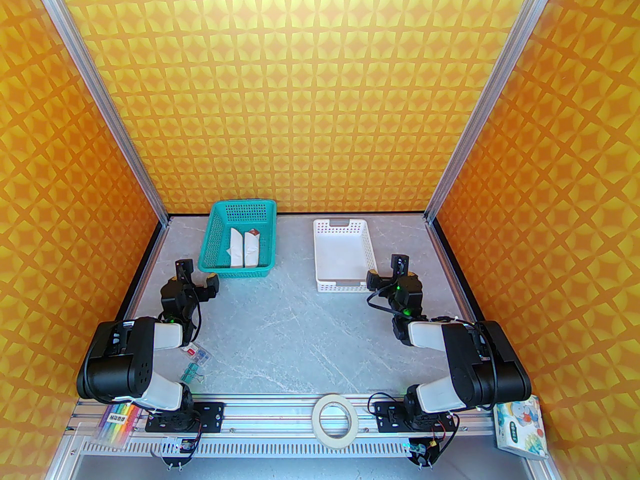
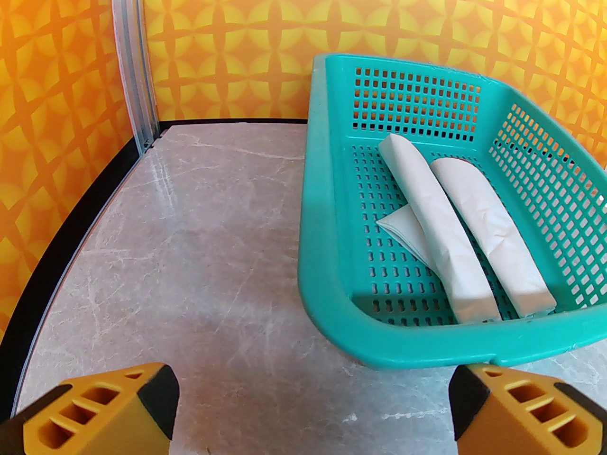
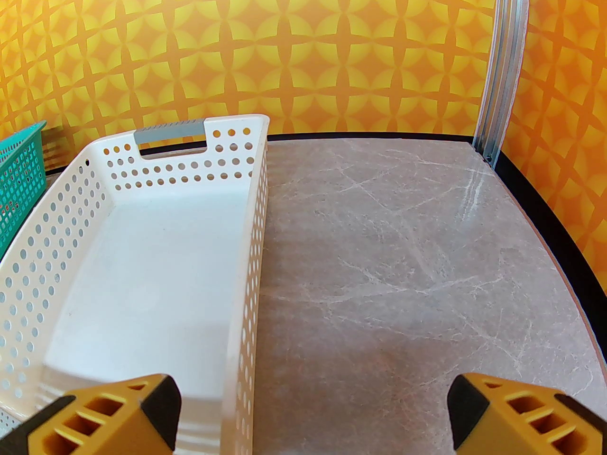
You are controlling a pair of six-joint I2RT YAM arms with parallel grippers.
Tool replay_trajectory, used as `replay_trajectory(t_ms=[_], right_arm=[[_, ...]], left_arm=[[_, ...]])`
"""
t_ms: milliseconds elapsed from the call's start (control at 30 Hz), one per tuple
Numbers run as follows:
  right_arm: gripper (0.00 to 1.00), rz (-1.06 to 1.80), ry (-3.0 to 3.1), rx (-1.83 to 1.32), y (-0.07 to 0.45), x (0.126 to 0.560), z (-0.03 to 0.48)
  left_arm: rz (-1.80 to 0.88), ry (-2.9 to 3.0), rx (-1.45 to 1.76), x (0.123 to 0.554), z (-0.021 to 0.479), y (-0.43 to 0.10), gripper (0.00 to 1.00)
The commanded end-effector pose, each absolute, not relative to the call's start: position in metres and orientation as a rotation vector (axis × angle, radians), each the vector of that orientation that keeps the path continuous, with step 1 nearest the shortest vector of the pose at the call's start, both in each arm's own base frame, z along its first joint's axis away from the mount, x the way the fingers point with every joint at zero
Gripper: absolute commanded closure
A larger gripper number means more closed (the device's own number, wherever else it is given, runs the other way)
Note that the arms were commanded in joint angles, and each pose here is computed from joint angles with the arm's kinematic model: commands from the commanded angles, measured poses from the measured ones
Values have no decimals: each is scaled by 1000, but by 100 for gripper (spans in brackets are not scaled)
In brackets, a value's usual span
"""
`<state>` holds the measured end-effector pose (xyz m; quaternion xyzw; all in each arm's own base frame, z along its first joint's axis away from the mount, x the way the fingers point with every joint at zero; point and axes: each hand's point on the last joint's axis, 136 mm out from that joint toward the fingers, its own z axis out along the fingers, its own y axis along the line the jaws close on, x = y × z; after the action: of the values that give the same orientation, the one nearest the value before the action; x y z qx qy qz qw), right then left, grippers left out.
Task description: Place the utensils on the paper napkin and roll it up
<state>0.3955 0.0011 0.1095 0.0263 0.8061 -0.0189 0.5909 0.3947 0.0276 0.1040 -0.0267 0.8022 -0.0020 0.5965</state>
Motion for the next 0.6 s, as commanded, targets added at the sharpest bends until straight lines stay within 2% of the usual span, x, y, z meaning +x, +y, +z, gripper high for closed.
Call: replay_trajectory(t_ms=[0,567], right_arm=[[1,-73,1874,59,-2,398,112],[1,-28,1896,-22,11,401,110]], left_arm=[[-7,1861,-38,400,107,25,1],[-5,1872,-11,401,107,20,1]])
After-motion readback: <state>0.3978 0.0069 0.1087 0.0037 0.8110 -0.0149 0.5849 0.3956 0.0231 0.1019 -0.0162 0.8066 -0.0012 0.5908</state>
